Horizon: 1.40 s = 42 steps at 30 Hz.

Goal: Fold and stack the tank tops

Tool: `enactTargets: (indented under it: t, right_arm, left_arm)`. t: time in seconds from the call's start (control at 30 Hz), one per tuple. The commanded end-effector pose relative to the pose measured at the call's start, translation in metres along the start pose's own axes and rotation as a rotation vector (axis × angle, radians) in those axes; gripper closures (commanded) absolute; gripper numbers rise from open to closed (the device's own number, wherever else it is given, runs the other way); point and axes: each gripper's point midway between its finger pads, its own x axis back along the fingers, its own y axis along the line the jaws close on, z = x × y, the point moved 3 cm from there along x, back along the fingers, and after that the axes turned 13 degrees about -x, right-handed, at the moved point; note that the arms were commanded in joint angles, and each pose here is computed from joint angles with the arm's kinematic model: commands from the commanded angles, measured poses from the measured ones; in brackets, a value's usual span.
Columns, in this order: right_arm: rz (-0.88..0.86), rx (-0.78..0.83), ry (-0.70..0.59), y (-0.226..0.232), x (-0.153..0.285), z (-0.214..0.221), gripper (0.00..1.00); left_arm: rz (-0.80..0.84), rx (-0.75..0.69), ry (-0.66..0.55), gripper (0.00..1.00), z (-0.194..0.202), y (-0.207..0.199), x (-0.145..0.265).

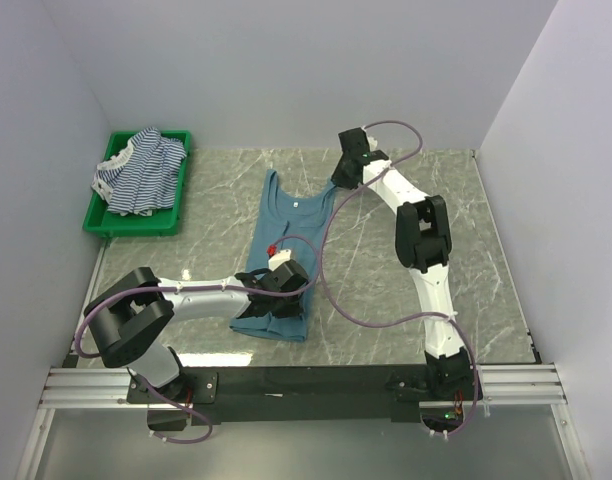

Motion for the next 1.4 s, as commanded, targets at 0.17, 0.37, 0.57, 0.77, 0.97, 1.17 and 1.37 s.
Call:
enactTargets:
  t: [0.17,0.37,0.57,0.77,0.97,1.17,1.37]
  right_arm:
    - [-0.016,-0.045,-0.052,0.014,-0.002,-0.003,0.63]
    - [-0.053,-0.064,-0.111,0.027,0.011,-0.004,0.56]
    - [-0.098,-0.070,-0.119,0.038,0.009,-0.005,0.51]
    - [-0.141,-0.099,-0.131,0.045,0.014,-0.002,0.45]
    - [-0.165,-0.121,-0.127,0.047,0.013,0.003,0.45]
    - [-0.222,-0.151,-0.133,0.052,0.021,0.006,0.45]
    - [-0.242,-0.148,-0.150,0.059,0.032,0.002,0.44]
  left_arm:
    - [0.006,-0.038,0.033,0.91,0.009,0.005,0.005]
    - [0.017,-0.041,0.027,0.91,0.006,0.002,0.006]
    - [0.018,-0.045,0.025,0.90,0.006,0.002,0.007]
    - [0.022,-0.048,0.025,0.90,0.006,0.002,0.008]
    - [0.019,-0.048,0.024,0.90,0.006,0.004,0.008]
    - [0.022,-0.048,0.027,0.90,0.008,0.003,0.008]
    - [0.018,-0.049,0.030,0.90,0.009,0.005,0.007]
